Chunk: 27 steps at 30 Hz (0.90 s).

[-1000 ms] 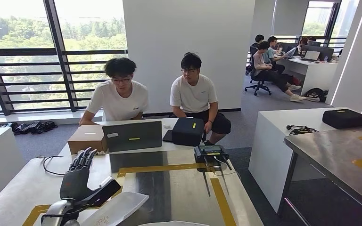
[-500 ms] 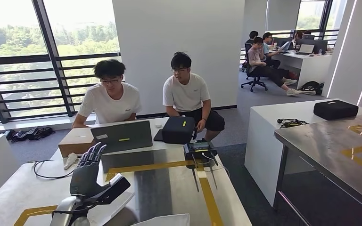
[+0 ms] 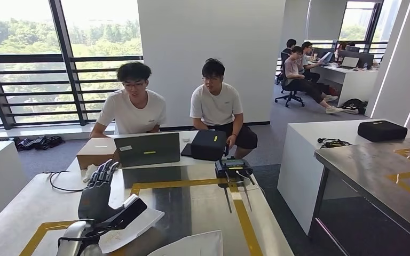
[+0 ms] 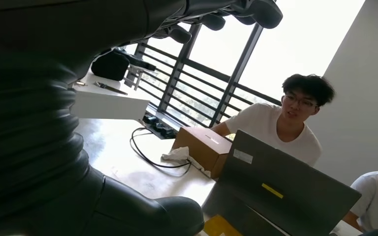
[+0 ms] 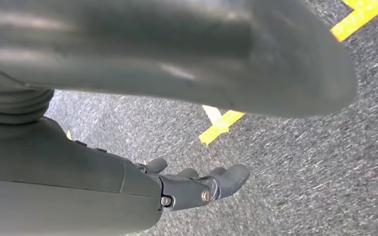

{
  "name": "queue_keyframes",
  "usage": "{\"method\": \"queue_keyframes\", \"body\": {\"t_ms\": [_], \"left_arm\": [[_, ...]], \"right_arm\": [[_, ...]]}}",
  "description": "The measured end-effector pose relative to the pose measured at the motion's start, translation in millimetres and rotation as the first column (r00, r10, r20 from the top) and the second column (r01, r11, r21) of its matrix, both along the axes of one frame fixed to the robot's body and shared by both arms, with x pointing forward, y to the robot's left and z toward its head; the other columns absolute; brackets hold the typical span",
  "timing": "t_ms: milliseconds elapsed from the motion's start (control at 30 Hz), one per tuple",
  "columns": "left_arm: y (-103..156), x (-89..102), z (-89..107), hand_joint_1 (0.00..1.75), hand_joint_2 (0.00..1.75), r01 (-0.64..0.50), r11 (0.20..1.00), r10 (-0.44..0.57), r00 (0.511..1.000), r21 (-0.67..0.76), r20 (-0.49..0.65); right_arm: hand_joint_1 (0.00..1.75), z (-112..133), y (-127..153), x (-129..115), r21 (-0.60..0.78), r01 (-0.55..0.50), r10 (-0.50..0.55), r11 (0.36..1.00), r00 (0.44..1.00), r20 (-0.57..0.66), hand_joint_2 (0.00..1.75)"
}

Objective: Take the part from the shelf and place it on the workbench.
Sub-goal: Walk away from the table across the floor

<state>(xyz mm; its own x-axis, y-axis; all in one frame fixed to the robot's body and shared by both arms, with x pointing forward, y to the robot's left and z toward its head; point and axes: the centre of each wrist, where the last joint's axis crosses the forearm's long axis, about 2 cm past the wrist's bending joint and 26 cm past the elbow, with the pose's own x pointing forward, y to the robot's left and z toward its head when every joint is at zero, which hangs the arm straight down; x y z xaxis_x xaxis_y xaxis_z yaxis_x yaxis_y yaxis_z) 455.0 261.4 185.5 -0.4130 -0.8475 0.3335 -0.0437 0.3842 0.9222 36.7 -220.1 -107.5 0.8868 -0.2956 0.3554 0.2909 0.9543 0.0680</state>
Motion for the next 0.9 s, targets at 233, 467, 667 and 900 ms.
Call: {"method": "queue_keyframes", "body": {"t_ms": [233,467,667,900], "left_arm": [[0.0,-3.2,-5.7,0.0,1.75,0.001,1.0,-0.001,1.0,0.0,-0.01],[2.1,-2.7,-4.7,0.0,1.75,0.0,1.0,0.0,1.0,0.005,-0.005],[6.6,-5.1,-10.1,0.0,1.75,-0.005,1.0,0.005,1.0,0.012,-0.017],[6.9,-4.5,-8.6,0.0,1.75,-0.004,1.0,0.004,1.0,0.012,-0.011]], "right_arm": [[0.0,-0.4,-3.0,0.3,-0.003,-0.007,0.007,1.0,1.0,0.003,0.0],[0.0,-0.5,-4.1,0.7,-0.002,-0.007,0.007,1.0,1.0,0.006,0.0],[0.0,-0.5,-4.1,0.5,0.002,-0.009,0.009,1.0,1.0,0.006,0.0],[0.0,-0.6,-5.1,0.7,0.0,-0.009,0.009,1.0,1.0,0.006,0.0]]}}
